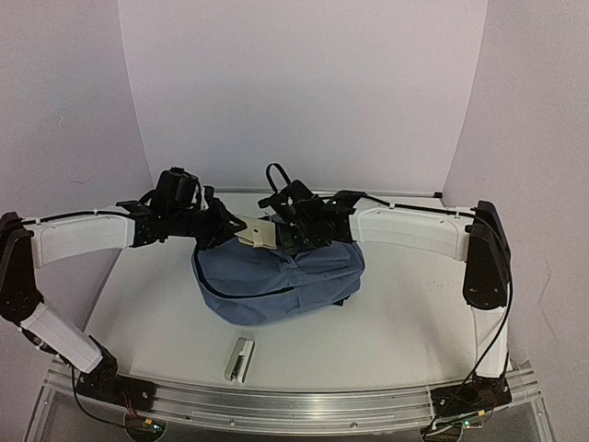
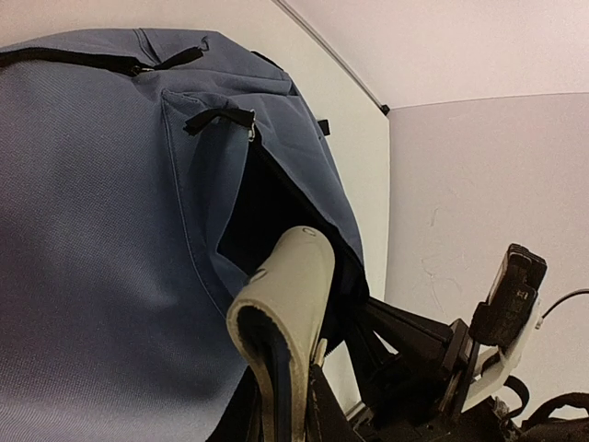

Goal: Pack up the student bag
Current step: Place the personal item in the student bag.

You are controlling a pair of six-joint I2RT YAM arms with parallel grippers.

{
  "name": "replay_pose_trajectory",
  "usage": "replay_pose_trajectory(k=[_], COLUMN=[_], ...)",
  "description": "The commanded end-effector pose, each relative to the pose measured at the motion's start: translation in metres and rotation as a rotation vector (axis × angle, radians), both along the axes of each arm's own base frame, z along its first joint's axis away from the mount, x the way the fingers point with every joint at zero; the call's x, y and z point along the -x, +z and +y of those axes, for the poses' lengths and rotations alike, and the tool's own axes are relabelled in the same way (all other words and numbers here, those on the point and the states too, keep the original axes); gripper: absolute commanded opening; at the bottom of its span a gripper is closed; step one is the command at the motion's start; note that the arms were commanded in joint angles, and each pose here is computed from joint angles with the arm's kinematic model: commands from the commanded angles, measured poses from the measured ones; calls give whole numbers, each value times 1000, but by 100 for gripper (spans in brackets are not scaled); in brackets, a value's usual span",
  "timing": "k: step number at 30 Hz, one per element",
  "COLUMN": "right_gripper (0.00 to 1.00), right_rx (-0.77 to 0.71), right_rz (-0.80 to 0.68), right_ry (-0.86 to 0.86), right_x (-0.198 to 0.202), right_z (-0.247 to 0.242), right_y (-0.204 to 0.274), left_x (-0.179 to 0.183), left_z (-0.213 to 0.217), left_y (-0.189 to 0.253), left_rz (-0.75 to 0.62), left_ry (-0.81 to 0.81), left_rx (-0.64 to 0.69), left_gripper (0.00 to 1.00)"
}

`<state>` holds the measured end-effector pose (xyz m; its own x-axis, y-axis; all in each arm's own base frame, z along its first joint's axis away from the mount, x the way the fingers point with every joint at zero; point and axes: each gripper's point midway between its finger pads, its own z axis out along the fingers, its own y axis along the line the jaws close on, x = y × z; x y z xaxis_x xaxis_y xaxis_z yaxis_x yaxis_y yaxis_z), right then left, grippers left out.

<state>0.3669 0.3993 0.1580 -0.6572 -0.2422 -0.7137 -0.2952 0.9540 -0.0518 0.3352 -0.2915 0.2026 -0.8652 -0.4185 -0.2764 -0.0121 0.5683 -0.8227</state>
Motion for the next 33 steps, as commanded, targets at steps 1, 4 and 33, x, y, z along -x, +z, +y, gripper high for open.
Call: replay_pose_trajectory(k=[1,4,33], right_gripper=[0,0,0], right_rx=[-111,-111,-176], right_rz=[-59,-57,-85], right_ry=[-18,-19,-31], right_x=[-6,-6,-5], right_z=[0,-1,-1], right_y=[40,38,59], left_x=[-25,-30,-33], left_z=[-15,-17,-47], left_y=[45,40,-45], left_rz=[-100,-87,124], left_ry=[26,41,15], left_rx=[139,156,140], left_gripper=[0,0,0])
